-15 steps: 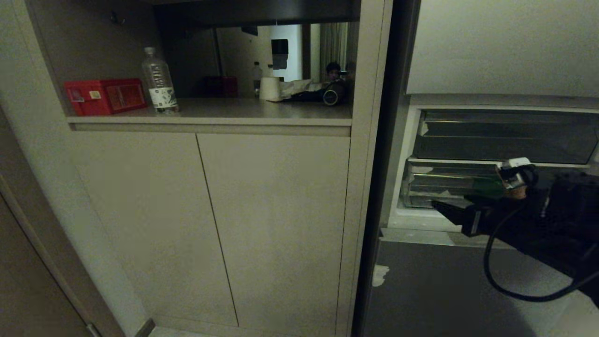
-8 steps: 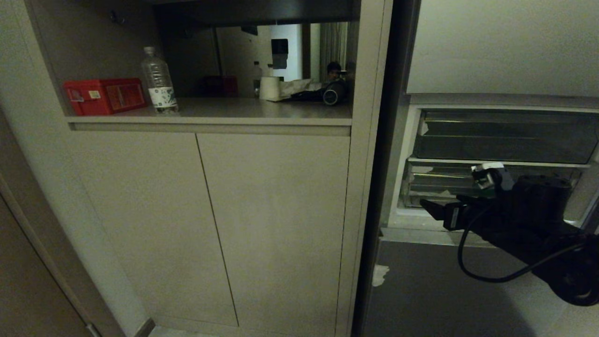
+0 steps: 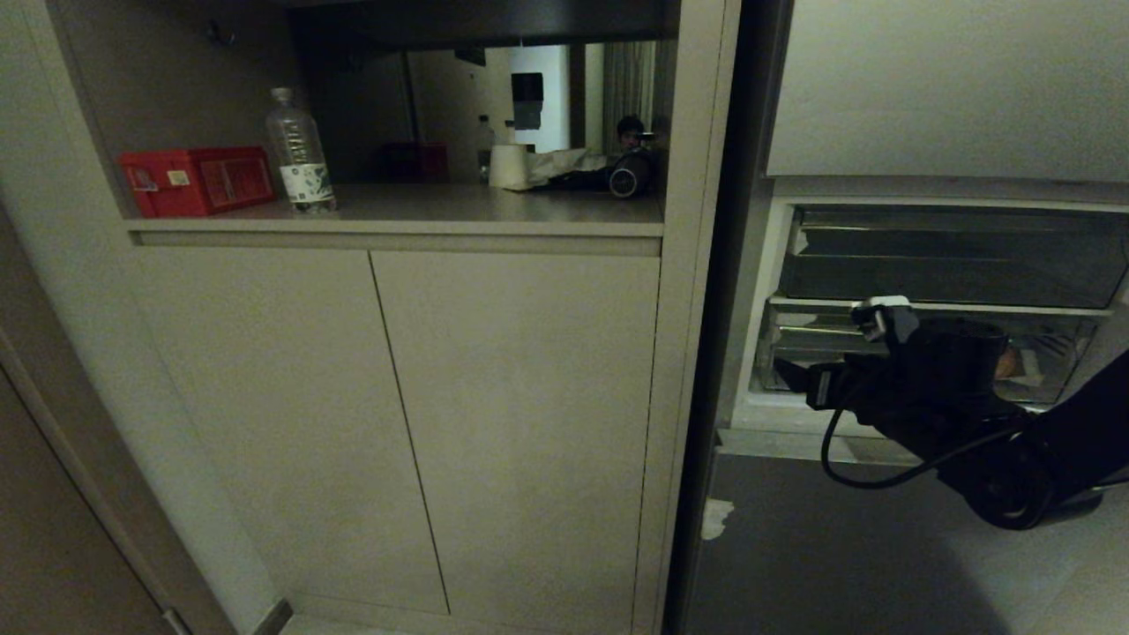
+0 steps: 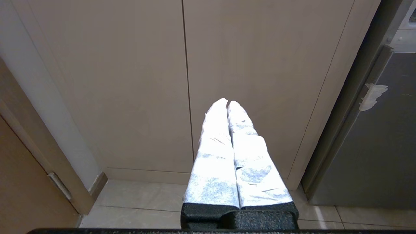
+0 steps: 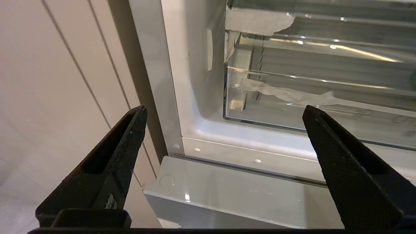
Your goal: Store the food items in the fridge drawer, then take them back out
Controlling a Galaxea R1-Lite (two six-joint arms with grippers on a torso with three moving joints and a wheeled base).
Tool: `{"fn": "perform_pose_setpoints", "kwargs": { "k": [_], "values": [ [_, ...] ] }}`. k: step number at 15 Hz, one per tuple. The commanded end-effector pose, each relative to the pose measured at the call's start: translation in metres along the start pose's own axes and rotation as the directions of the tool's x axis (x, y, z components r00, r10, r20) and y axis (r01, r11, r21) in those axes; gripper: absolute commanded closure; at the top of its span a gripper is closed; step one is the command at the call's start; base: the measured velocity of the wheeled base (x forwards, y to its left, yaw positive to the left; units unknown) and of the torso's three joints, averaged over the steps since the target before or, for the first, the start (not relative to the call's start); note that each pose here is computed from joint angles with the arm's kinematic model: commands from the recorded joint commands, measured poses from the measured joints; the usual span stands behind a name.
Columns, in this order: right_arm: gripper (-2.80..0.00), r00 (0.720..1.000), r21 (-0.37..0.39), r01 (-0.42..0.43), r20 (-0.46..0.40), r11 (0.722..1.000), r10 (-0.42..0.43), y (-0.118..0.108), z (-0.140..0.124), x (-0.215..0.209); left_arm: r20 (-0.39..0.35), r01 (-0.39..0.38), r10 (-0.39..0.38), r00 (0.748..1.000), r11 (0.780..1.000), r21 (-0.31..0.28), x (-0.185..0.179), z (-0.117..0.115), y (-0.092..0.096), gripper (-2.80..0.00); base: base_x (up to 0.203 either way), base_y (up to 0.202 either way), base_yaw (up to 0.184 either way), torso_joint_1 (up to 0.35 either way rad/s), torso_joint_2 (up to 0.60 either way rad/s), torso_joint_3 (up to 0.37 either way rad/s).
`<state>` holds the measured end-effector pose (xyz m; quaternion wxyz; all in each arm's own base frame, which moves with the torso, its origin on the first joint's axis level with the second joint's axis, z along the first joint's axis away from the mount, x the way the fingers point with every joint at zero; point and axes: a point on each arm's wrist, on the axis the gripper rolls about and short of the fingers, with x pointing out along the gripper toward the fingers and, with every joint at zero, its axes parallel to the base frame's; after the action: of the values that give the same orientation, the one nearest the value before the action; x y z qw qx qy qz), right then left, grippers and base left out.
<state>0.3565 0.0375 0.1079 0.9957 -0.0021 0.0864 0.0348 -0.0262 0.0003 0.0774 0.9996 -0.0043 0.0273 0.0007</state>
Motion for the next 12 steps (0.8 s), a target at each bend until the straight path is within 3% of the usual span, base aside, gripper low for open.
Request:
{"fn": "perform_pose_setpoints", "kwargs": {
  "k": [1, 5, 12],
  "values": [
    [-2.80, 1.000, 0.001, 0.003, -0.009, 1.000, -0.003, 0.001, -0.006, 0.007, -0.001, 0.000, 0.000, 1.000, 1.000, 0.000, 0.000, 0.000, 0.000, 0.00, 0.000, 0.000, 0.000, 0.000, 0.00, 0.000],
    [-2.80, 0.996, 0.003, 0.080, 0.039, 0.997, -0.080, 0.001, -0.003, 0.020, -0.001, 0.000, 0.000, 1.000, 1.000, 0.000, 0.000, 0.000, 0.000, 0.00, 0.000, 0.000, 0.000, 0.000, 0.00, 0.000],
    [-2.80, 0.994, 0.014, 0.099, 0.051, 0.995, -0.099, 0.002, -0.005, 0.033, 0.001, 0.000, 0.000, 1.000, 1.000, 0.000, 0.000, 0.000, 0.000, 0.00, 0.000, 0.000, 0.000, 0.000, 0.00, 0.000]
  ]
}}
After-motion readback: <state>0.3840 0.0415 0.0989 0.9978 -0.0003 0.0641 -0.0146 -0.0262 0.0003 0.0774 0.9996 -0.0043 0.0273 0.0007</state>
